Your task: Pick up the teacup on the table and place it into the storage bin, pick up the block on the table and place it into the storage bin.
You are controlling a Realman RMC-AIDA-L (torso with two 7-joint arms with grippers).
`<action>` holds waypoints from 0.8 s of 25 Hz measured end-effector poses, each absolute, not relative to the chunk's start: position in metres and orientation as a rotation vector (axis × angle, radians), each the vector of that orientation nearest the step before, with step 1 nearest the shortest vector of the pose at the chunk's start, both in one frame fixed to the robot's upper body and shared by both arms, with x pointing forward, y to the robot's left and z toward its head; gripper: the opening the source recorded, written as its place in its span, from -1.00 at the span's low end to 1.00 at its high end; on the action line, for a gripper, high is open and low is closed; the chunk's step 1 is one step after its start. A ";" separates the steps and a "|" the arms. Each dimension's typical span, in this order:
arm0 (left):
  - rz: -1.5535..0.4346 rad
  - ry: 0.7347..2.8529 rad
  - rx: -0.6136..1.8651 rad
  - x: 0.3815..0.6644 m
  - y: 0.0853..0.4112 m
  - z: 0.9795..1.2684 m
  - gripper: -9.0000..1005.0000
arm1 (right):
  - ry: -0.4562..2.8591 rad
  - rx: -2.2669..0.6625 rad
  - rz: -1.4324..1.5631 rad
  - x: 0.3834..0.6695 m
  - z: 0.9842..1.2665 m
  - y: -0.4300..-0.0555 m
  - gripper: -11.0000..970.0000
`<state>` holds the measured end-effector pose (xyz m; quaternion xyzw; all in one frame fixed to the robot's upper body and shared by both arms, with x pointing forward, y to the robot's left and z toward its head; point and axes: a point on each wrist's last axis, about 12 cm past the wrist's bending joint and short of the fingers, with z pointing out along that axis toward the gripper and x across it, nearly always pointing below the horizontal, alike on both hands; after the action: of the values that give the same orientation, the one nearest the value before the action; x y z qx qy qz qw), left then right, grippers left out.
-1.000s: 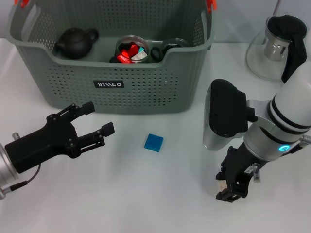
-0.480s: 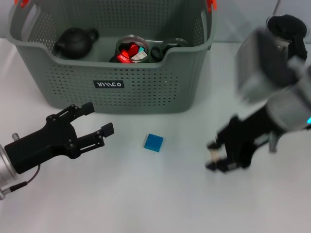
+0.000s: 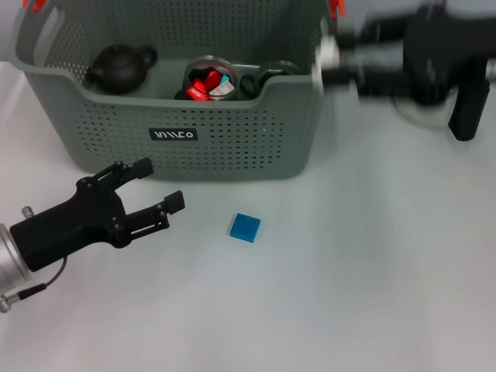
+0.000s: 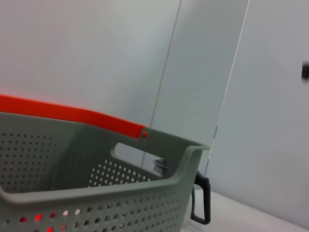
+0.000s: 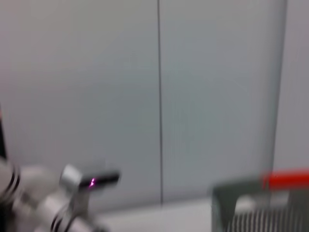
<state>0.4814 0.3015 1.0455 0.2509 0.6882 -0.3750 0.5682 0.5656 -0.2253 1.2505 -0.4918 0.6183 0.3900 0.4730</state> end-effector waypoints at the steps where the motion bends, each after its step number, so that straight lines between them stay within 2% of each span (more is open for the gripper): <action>1: -0.881 1.615 0.591 0.482 0.301 1.046 0.74 | 1.478 -1.178 0.957 0.567 1.255 -0.224 -0.05; 6: -0.885 1.614 0.591 0.484 0.301 1.047 0.74 | 1.475 -0.998 0.911 0.601 1.287 -0.197 -0.05; 12: -0.888 1.614 0.591 0.484 0.301 1.047 0.74 | 1.733 -0.893 0.688 0.660 1.309 -0.143 -0.05; 16: -0.891 1.614 0.590 0.485 0.300 1.048 0.74 | 1.906 -0.950 0.536 0.689 1.303 -0.104 -0.05; 20: -0.890 1.609 0.585 0.486 0.300 1.048 0.74 | 1.970 -1.027 0.372 0.702 1.287 -0.070 -0.05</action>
<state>0.4858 0.3001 1.0484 0.2492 0.6853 -0.3791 0.5697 0.7020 -0.0697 1.2874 -0.4117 0.7896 0.1492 0.4298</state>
